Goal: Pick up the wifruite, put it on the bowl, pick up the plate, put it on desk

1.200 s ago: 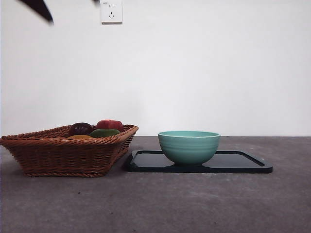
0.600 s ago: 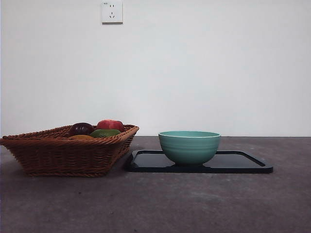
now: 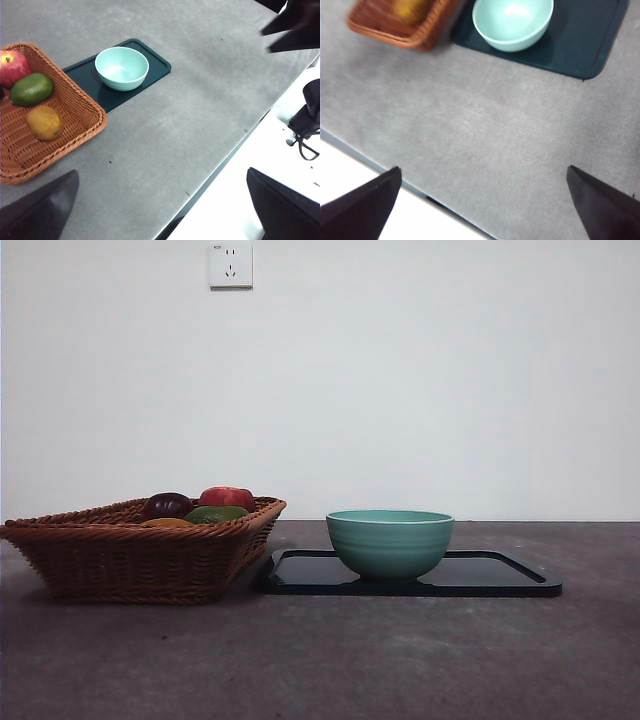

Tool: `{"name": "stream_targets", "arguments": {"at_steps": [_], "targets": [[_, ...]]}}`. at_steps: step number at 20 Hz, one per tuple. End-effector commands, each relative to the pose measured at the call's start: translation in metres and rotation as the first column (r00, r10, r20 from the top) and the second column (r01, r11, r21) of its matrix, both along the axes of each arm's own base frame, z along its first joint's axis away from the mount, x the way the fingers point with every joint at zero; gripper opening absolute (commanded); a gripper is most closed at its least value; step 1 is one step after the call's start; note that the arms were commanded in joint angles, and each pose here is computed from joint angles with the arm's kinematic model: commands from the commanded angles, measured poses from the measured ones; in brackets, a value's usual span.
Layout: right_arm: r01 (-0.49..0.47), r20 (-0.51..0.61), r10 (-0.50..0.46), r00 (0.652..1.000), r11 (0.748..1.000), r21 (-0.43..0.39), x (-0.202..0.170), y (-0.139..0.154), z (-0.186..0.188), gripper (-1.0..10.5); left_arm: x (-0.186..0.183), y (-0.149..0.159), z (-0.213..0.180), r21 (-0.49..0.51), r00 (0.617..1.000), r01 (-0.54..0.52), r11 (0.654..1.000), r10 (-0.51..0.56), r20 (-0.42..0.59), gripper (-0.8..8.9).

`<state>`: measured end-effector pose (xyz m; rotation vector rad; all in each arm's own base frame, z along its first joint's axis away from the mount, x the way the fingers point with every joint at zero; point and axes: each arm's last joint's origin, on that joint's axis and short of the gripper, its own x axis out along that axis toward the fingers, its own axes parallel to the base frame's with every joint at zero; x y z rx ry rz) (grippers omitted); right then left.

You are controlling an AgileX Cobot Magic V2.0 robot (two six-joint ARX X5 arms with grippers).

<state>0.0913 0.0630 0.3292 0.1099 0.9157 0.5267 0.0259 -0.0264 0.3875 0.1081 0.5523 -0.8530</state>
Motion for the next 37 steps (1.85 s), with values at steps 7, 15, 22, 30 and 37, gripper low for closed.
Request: {"name": "stream_targets", "arguments": {"at_steps": [7,15,22,30,37], "targets": [[-0.007,-0.187,-0.015,0.982,0.993,-0.115,0.105,0.067,0.001,5.5,-0.006,0.003,0.002,-0.022,1.0,0.009,1.0,-0.008,0.028,5.94],[0.054,-0.308,-0.116,0.944,0.977,-0.204,0.217,0.093,-0.041,5.5,-0.006,0.004,0.001,-0.018,1.0,0.006,1.0,-0.006,0.013,5.94],[0.127,-0.346,-0.193,0.918,0.971,-0.203,0.275,0.08,-0.093,5.3,-0.007,0.004,0.001,-0.016,1.0,0.006,1.0,-0.006,0.01,5.94],[0.144,-0.361,-0.212,0.908,0.968,-0.206,0.294,0.079,-0.126,2.8,-0.007,0.004,0.0,-0.014,1.0,0.005,1.0,-0.005,0.005,5.94],[0.133,-0.379,-0.196,0.905,0.973,-0.186,0.297,0.081,-0.133,0.1,-0.007,0.004,0.0,-0.013,1.0,0.005,1.0,-0.005,0.004,5.94]]}}
